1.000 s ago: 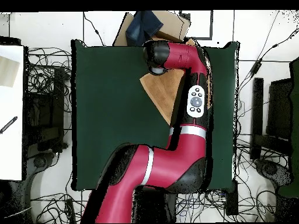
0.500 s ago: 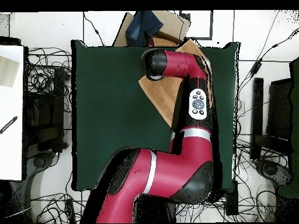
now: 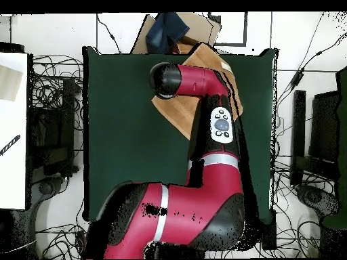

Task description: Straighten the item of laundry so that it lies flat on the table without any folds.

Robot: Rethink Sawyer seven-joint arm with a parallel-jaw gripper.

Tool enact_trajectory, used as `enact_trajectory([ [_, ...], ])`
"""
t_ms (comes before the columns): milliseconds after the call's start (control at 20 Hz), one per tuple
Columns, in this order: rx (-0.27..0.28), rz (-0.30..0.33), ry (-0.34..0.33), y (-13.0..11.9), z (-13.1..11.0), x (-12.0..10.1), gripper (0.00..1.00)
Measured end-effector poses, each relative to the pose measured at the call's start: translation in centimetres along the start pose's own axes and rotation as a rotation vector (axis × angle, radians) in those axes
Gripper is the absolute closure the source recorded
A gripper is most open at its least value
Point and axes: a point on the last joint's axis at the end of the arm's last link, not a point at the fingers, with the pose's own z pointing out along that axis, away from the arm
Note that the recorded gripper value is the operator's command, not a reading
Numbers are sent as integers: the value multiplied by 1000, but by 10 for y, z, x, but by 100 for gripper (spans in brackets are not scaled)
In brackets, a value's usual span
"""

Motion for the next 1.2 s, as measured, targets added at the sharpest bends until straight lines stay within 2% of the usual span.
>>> enact_trajectory([
  [250, -44, 63, 25, 38, -15, 12, 100],
  [600, -79, 128, 25, 81, -31, 22, 100],
  [700, -96, 159, 11, 108, -39, 24, 100],
  [1200, -106, 223, -15, 162, -56, 37, 100],
])
